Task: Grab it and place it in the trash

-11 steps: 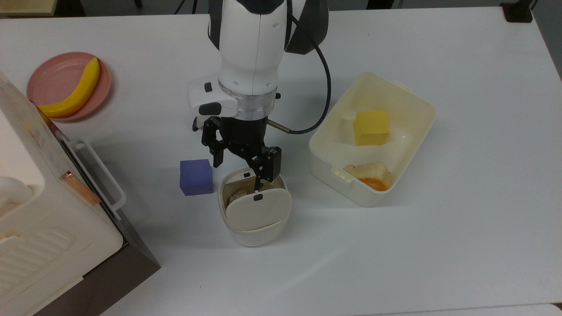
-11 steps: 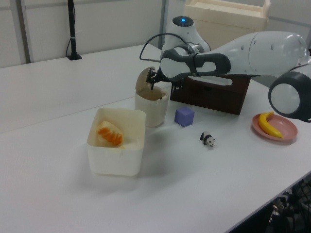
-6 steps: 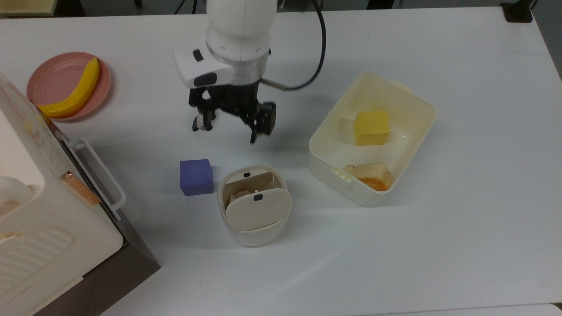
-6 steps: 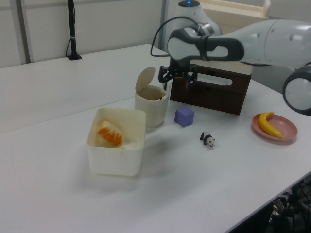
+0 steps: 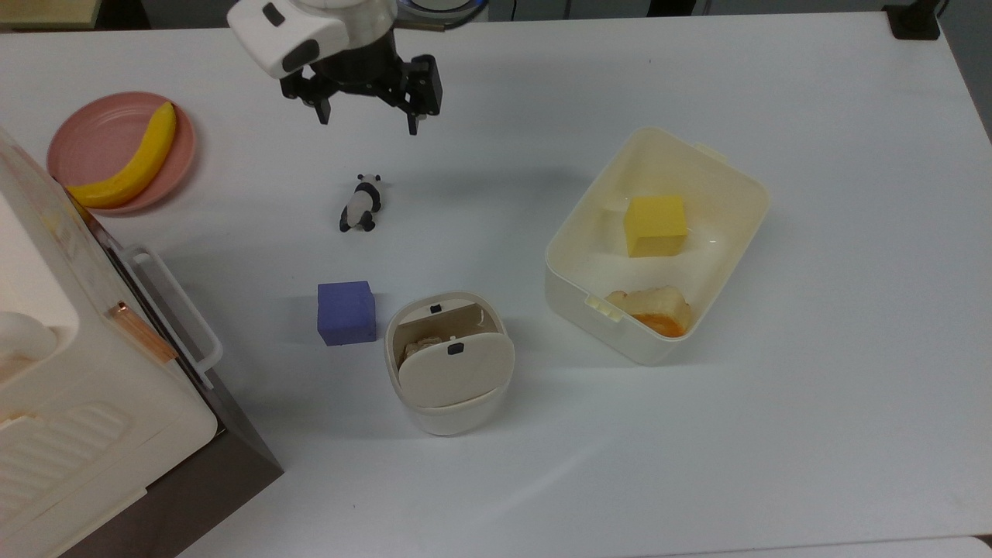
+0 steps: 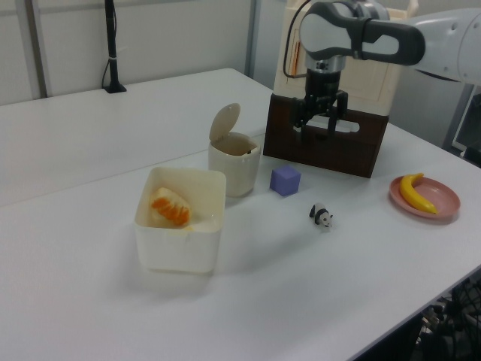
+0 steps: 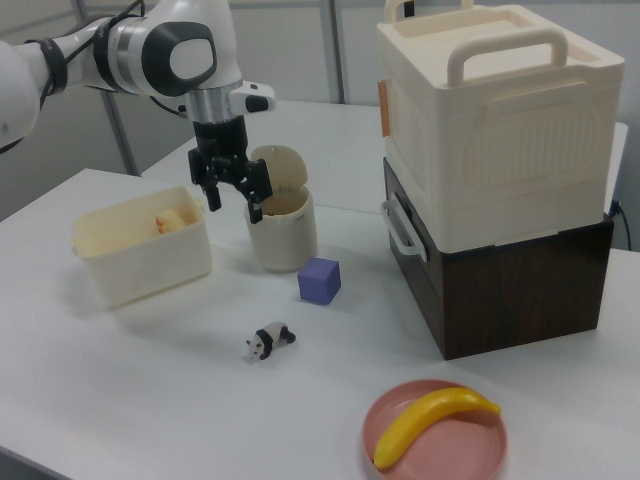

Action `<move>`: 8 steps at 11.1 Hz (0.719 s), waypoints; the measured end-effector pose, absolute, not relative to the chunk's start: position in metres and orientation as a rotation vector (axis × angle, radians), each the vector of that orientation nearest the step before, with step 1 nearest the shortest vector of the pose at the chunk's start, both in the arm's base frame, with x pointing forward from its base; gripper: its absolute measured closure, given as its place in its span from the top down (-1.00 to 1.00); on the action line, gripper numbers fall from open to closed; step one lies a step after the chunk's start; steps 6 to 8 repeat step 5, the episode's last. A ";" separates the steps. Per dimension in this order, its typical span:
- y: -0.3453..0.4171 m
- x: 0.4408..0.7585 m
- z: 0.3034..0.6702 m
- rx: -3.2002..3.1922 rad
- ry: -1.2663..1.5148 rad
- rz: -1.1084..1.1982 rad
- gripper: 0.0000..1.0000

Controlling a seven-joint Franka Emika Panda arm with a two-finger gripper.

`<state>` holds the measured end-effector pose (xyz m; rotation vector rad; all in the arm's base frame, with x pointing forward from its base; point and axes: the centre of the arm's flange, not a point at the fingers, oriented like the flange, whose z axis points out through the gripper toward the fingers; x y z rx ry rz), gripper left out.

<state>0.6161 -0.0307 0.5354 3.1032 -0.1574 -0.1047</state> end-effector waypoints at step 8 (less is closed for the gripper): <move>-0.042 0.614 0.534 3.104 -0.201 -0.113 1.00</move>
